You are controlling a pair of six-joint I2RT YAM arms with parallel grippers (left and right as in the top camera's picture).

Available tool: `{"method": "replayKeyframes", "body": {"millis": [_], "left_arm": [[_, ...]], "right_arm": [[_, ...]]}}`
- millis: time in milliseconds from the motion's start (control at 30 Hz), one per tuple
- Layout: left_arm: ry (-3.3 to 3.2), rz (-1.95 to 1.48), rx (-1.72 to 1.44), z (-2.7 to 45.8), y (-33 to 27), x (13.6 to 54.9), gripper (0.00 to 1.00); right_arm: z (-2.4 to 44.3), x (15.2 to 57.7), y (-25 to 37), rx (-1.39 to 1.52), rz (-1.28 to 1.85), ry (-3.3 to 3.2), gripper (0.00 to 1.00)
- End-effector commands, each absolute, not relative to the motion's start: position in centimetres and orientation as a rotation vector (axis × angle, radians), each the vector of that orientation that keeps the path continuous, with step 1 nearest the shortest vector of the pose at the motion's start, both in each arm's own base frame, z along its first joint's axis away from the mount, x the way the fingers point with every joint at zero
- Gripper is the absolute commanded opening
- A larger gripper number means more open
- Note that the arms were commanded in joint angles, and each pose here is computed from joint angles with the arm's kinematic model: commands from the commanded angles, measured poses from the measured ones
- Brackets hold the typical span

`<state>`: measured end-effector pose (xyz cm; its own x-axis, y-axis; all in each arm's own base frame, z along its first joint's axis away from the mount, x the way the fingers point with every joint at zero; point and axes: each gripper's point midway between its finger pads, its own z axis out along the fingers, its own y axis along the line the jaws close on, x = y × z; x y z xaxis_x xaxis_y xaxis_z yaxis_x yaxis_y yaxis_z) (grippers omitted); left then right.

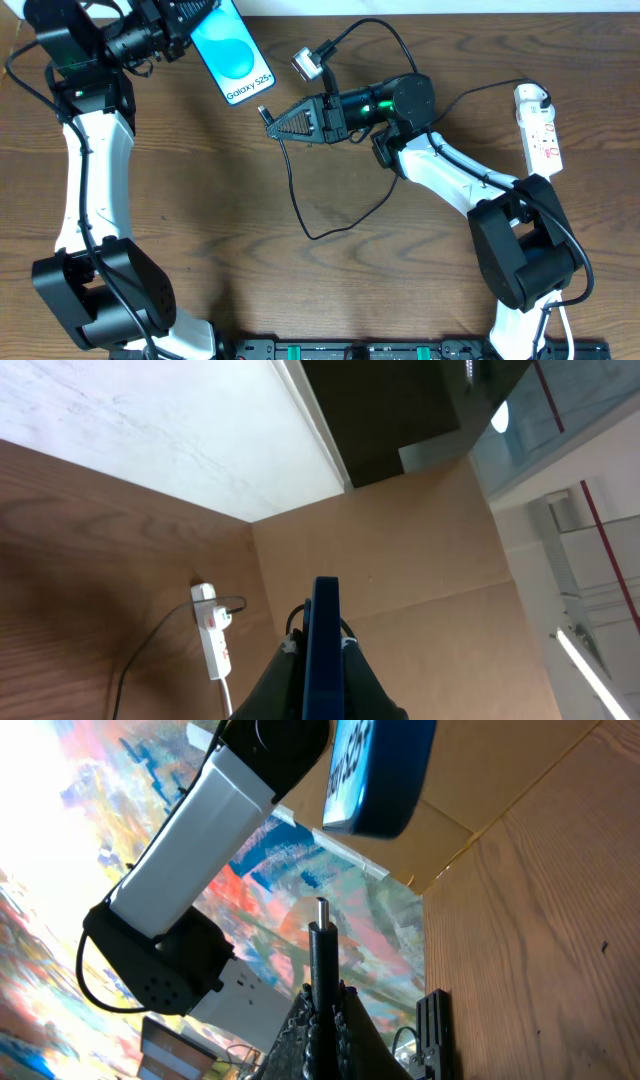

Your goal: Plug charger to phone and switch on socket

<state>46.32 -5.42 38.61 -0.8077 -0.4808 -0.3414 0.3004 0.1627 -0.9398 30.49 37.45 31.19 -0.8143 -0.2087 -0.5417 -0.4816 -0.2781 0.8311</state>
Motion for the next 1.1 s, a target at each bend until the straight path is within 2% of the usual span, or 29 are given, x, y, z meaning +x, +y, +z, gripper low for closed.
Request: {"method": "replayKeyframes", "body": {"millis": [0, 1067], "left_arm": [[1.860, -1.718, -0.098, 39.1, -6.3, 45.6, 0.07], [1.873, -1.737, -0.065, 39.0, -7.6, 45.4, 0.07]], "right_arm": [[31.9, 31.0, 37.3, -0.838, 2.208, 1.741, 0.01], [32.1, 31.6, 37.1, -0.819, 2.185, 1.710, 0.01]]}}
